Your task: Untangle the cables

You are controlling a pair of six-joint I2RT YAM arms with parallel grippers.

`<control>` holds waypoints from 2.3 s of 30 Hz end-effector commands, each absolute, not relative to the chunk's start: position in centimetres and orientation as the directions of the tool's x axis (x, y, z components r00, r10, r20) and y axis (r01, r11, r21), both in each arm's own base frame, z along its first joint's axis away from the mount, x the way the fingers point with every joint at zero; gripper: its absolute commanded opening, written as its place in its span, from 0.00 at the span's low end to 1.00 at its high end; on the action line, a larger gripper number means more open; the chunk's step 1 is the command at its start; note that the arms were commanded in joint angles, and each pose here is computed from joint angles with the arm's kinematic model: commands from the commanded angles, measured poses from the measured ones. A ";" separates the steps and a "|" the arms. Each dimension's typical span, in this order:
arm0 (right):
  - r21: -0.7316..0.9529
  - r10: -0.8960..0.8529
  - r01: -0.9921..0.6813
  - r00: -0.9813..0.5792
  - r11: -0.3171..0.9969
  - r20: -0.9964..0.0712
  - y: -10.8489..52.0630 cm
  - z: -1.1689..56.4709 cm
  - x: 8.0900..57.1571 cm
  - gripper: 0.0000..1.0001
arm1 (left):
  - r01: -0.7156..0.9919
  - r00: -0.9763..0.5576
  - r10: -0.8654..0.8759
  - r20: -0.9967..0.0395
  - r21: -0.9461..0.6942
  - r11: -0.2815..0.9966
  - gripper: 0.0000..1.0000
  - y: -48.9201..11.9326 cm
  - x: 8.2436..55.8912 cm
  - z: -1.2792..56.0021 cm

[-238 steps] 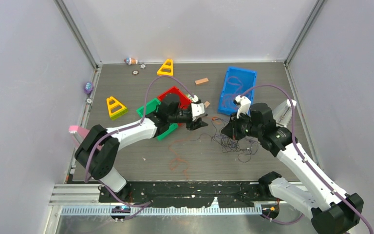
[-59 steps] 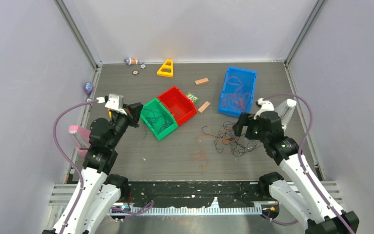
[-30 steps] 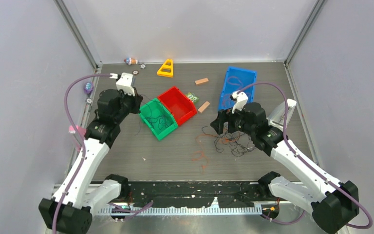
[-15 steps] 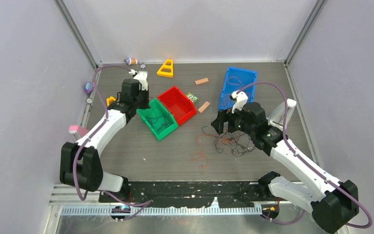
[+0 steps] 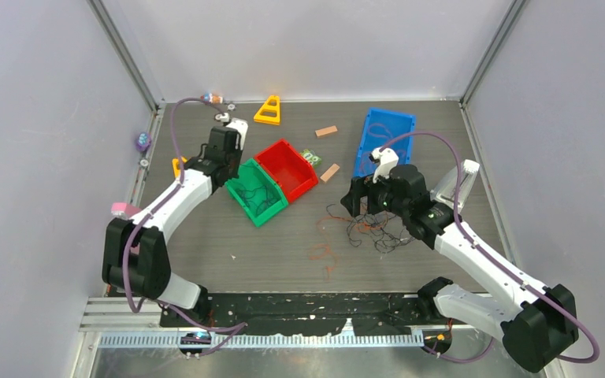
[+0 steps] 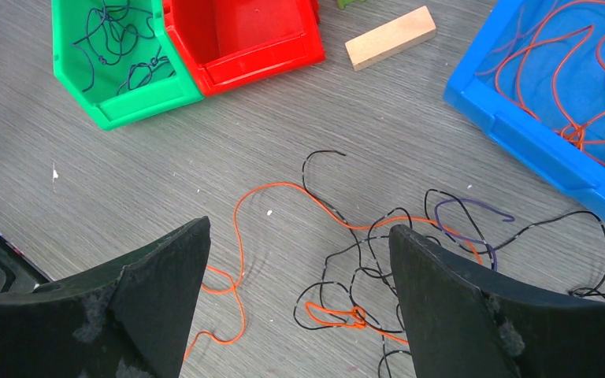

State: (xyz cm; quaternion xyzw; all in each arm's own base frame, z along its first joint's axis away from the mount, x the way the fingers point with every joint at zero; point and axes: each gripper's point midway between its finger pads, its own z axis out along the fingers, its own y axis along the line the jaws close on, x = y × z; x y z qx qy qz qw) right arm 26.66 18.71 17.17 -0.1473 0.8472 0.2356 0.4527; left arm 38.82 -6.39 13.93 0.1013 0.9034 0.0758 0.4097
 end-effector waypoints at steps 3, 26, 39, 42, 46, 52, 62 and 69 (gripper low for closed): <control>0.264 -0.017 -0.480 -0.505 0.837 -0.863 19.2 18.7 27.3 0.89 | 0.225 -0.651 0.435 -0.622 0.388 0.894 0.00 -8.6 39.5 13.7; 0.185 0.047 -0.132 -0.680 0.974 -0.731 12.6 13.3 27.1 0.90 | 0.261 -0.555 0.309 -0.773 0.191 0.946 0.66 -11.8 38.5 18.9; 0.284 0.130 -0.081 -0.748 0.955 -0.651 13.2 10.1 26.7 0.72 | 0.167 -0.328 -0.033 -0.944 -0.093 0.982 1.00 -11.6 34.0 23.0; 0.339 0.147 -0.109 -0.750 0.934 -0.645 14.8 10.1 27.8 0.69 | -0.017 -0.381 -0.242 -0.893 -0.254 0.967 0.99 -9.9 32.9 21.5; 0.374 0.145 -0.122 -0.779 0.919 -0.610 16.4 9.0 28.8 0.63 | 0.251 -0.484 -0.166 -0.859 -0.318 0.914 0.99 -15.6 31.3 21.2; 0.389 0.145 -0.113 -0.804 0.914 -0.576 17.0 7.6 29.0 0.17 | 0.482 -0.595 -0.003 -0.803 -0.360 0.798 0.90 -24.9 27.0 18.5; 0.408 0.182 -0.115 -0.765 0.906 -0.618 16.3 8.7 28.0 0.05 | 0.385 -0.816 0.115 -0.567 -0.382 0.840 0.87 -30.7 25.3 9.6; 0.412 0.190 -0.117 -0.754 0.904 -0.629 16.2 9.1 27.9 0.05 | 0.339 -0.863 0.107 -0.494 -0.410 0.847 0.72 -33.5 25.6 6.6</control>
